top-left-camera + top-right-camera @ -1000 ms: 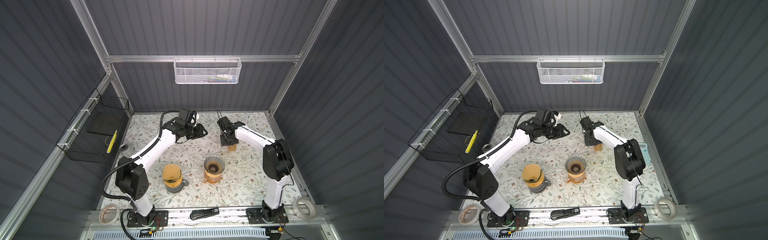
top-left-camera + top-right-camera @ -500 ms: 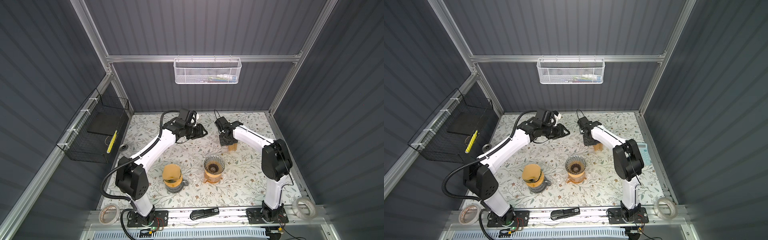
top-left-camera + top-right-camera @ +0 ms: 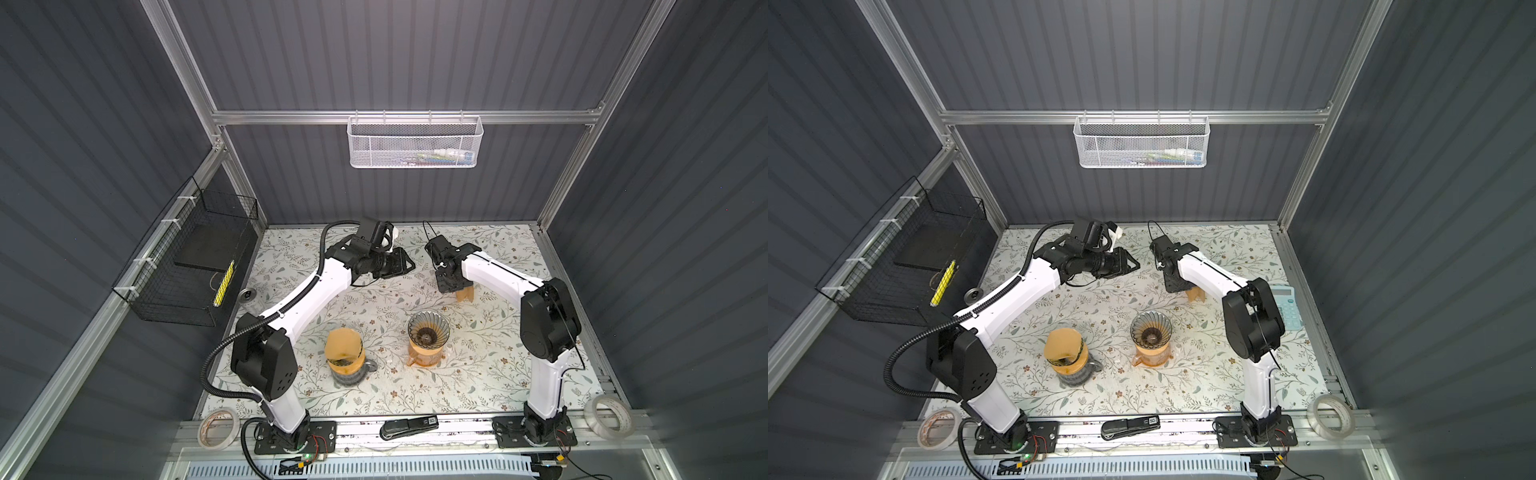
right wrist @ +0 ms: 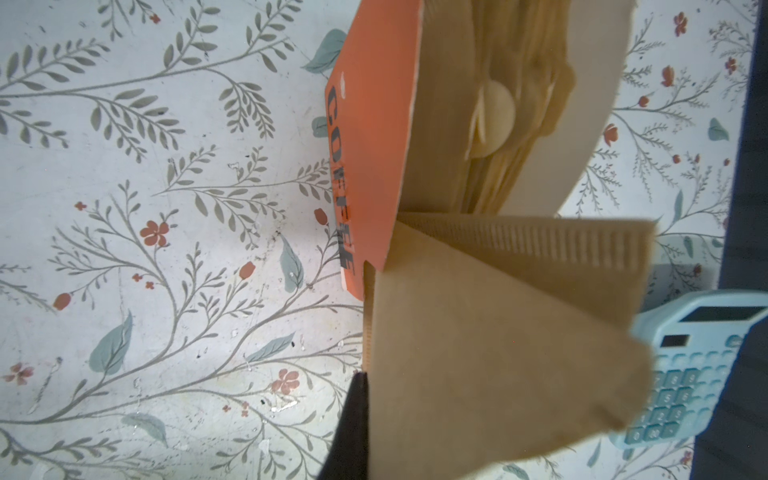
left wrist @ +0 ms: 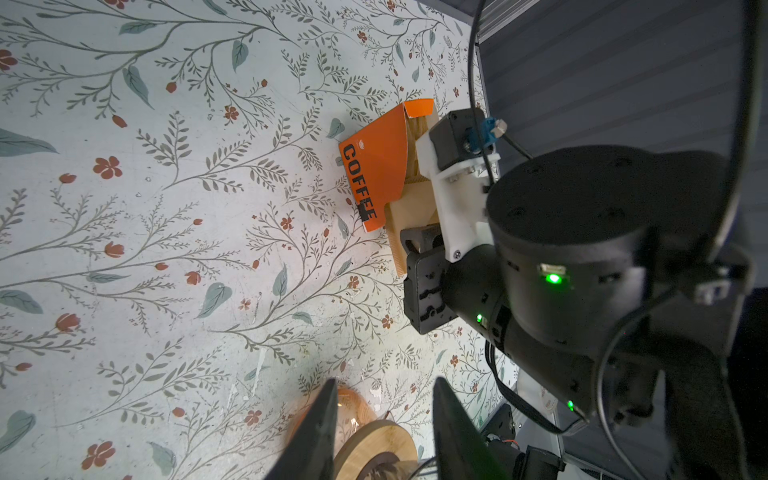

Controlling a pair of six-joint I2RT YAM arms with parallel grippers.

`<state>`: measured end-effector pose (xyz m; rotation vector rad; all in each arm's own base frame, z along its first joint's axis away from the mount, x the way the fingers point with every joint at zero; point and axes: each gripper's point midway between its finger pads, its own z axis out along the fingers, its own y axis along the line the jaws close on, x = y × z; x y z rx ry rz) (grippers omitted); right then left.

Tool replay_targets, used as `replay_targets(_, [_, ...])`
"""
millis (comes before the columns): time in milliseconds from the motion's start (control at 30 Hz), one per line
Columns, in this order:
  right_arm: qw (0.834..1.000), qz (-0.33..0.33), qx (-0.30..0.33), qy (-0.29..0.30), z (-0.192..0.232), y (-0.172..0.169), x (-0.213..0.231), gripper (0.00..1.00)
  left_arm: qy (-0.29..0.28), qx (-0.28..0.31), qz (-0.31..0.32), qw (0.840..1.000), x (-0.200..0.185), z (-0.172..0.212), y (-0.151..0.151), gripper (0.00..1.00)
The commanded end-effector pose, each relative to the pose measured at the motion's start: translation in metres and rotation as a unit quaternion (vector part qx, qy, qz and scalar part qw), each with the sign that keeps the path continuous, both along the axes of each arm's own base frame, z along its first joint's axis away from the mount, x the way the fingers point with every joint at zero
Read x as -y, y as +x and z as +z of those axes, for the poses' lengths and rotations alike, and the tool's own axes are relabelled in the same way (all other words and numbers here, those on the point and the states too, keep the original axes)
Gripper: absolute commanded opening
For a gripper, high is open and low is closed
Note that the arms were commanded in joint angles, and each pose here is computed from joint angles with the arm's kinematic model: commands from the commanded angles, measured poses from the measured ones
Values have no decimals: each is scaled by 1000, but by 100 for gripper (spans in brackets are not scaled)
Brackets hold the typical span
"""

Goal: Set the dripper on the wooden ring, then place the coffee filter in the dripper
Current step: 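Pull the brown paper filter up out of the box with the right gripper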

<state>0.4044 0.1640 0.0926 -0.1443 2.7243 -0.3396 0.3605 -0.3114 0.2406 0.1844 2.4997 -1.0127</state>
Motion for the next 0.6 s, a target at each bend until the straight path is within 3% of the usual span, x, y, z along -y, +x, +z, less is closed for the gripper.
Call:
replay_targets(0, [1000, -2, 1, 12, 12, -4, -3, 0, -13, 5, -1, 1000, -1, 9, -1, 39])
replay_targets(567, [999, -1, 11, 30, 32, -6, -6, 0, -14, 4, -2, 1000, 0, 8, -1, 39])
